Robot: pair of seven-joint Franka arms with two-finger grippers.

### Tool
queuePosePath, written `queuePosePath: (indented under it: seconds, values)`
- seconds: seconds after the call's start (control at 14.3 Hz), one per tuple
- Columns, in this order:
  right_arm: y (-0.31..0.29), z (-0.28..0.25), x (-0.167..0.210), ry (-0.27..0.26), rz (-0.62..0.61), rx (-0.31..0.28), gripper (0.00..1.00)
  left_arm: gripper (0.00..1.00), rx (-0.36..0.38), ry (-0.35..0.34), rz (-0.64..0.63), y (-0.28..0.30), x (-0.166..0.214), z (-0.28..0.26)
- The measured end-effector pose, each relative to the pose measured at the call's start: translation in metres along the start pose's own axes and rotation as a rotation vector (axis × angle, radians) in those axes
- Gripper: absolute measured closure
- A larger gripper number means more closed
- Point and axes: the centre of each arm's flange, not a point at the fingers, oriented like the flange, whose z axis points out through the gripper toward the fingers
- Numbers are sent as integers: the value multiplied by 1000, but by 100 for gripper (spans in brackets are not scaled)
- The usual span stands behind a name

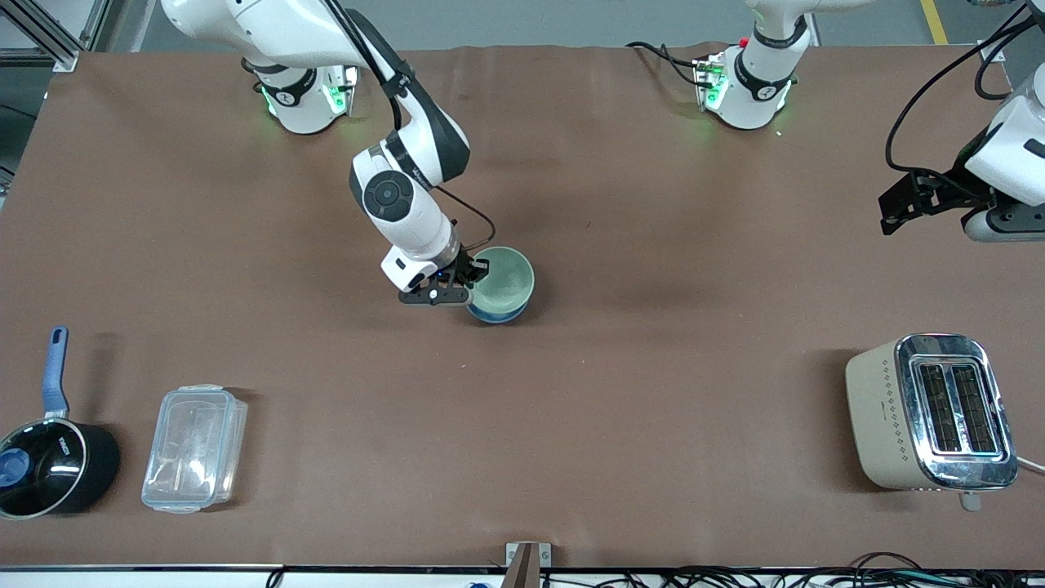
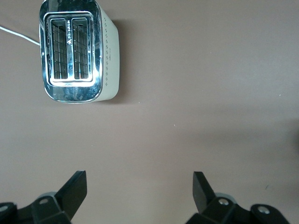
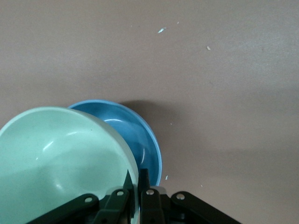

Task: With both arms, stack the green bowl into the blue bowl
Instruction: 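Open the right gripper to release the green bowl into the blue bowl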

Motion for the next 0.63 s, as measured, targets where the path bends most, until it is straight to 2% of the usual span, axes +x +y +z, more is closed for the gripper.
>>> queuePosePath:
  seconds: [0.63]
  values:
    - [4,10,4,17,8,1,95,0,0,1,0,0,0,0]
